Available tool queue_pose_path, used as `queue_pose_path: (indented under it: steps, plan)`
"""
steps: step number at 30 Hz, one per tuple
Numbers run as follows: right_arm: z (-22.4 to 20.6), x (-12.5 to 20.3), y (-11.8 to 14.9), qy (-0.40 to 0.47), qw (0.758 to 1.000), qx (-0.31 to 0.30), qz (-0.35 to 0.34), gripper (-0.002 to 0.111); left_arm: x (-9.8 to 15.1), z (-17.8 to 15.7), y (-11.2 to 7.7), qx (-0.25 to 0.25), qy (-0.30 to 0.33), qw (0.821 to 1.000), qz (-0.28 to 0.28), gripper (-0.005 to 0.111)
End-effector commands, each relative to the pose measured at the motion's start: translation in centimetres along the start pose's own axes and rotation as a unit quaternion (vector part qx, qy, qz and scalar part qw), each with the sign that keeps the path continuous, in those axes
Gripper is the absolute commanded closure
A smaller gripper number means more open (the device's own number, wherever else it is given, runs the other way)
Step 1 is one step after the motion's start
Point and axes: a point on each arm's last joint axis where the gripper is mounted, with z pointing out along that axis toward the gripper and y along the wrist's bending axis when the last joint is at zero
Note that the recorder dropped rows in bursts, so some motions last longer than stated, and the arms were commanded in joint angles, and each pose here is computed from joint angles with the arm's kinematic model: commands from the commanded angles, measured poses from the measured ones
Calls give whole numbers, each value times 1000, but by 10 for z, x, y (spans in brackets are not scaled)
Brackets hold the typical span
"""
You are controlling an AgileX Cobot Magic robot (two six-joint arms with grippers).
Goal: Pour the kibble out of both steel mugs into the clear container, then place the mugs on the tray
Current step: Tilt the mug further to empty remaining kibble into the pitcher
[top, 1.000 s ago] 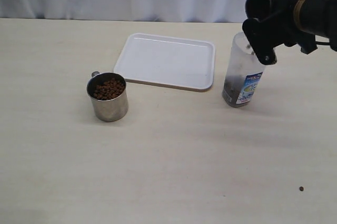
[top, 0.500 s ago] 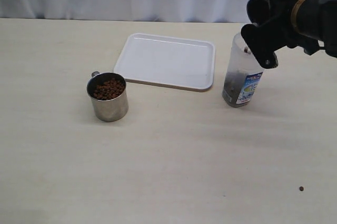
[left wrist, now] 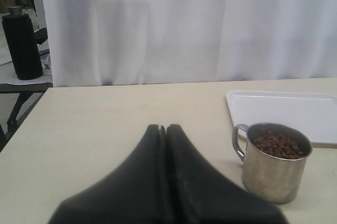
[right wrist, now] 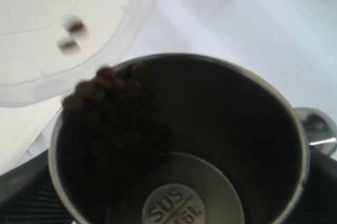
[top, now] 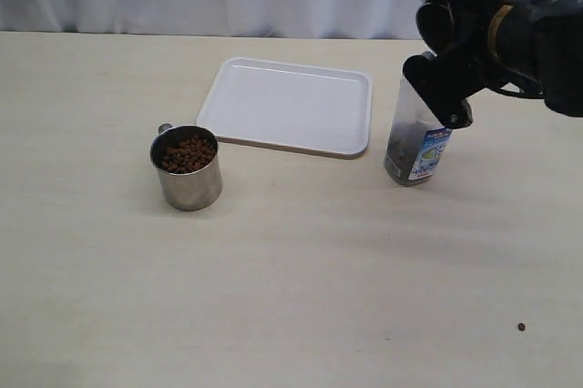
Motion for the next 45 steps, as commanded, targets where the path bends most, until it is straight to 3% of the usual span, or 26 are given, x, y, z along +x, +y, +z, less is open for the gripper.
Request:
queue_pose_path:
  steps: [1,12,30,37,45]
  plan:
    - [-3,4,-3,15,1000,3,-12,104,1,0,0,2,-1,1000,1,107]
    - [-10,-9,-13,18,996,14,-83,104,1,0,0,2,-1,1000,1,107]
    - [-11,-4,-11,47,986,-2,-162,104,1,0,0,3,-1,1000,-3,107]
    - [-12,1,-9,77,983,-19,-163,104,1,0,0,3,-1,1000,-3,107]
    - [-18,-15,-19,68,983,-2,-171,104,1,0,0,3,-1,1000,-3,107]
